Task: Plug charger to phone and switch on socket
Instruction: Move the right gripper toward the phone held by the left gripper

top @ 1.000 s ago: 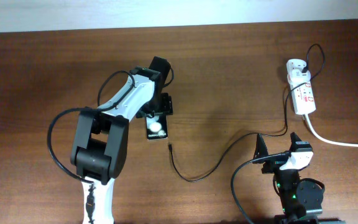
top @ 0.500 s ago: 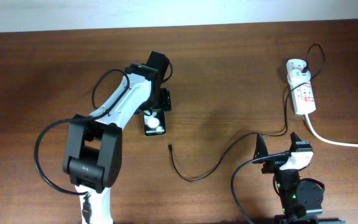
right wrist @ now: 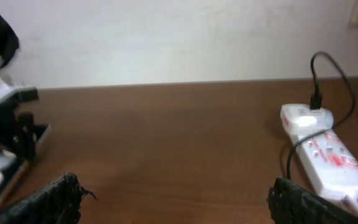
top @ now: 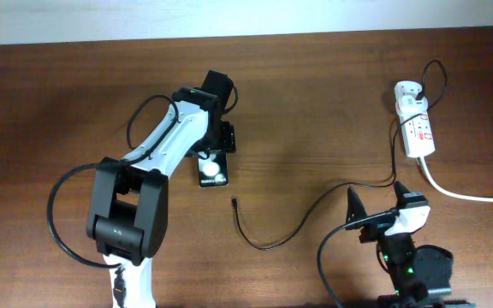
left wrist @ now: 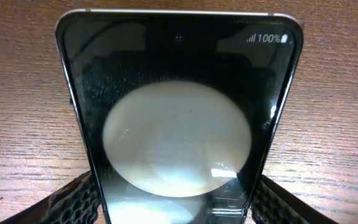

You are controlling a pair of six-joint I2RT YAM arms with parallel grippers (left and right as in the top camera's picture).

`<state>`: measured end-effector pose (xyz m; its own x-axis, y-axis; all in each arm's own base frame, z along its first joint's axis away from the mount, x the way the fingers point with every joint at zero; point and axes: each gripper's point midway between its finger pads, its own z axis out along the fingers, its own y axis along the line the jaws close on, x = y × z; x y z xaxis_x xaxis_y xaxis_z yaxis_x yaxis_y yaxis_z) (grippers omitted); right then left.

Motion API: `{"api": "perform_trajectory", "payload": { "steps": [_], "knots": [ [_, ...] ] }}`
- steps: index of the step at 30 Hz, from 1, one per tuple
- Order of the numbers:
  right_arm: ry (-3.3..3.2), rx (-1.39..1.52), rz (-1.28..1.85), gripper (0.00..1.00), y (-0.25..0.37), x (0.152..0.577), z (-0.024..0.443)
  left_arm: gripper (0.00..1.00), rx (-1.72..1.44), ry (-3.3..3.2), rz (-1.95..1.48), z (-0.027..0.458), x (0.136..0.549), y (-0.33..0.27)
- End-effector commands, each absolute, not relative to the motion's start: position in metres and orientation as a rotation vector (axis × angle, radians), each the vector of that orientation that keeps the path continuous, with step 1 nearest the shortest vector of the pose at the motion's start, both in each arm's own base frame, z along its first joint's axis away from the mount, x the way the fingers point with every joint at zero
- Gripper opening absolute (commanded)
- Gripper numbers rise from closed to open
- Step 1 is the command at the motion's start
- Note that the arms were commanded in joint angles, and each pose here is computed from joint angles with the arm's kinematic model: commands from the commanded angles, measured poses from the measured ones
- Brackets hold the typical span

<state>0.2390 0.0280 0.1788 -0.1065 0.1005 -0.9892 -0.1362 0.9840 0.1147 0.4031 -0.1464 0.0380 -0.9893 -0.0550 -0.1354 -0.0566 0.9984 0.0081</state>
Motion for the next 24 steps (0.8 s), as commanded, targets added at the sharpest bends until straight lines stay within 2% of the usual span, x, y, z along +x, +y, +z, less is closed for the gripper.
{"api": "perform_trajectory", "payload": {
  "steps": [1, 5, 8, 11, 13, 16, 20, 24],
  "knots": [
    [1.636, -0.056, 0.239, 0.99, 0.035, 0.230, 0.233, 0.74, -0.062, 2.972, 0.004, 0.055, 0.404, -0.147],
    [1.818, -0.079, 0.289, 0.99, 0.044, 0.233, 0.270, 0.73, -0.068, 2.995, -0.044, 0.058, 0.401, -0.150],
    [1.944, -0.129, 0.388, 0.99, 0.060, 0.242, 0.281, 0.72, -0.094, 3.010, -0.051, 0.067, 0.401, -0.144],
    [1.984, -0.285, 0.652, 0.99, 0.101, 0.244, 0.285, 0.73, -0.056, 3.042, -0.138, 0.074, 0.396, -0.153],
    [2.044, -0.365, 0.857, 0.99, 0.125, 0.244, 0.270, 0.74, -0.054, 3.038, -0.156, 0.077, 0.398, -0.155],
    [2.208, -0.339, 1.024, 0.99, 0.137, 0.260, 0.229, 0.74, -0.047, 3.045, -0.231, 0.081, 0.396, -0.164],
    [2.460, -0.289, 1.210, 1.00, 0.160, 0.282, 0.149, 0.75, 0.035, 3.077, -0.443, 0.086, 0.385, -0.186],
    [2.526, -0.312, 1.391, 0.98, 0.209, 0.298, 0.097, 0.77, 0.130, 3.071, -0.545, 0.090, 0.381, -0.197]
  ]
}}
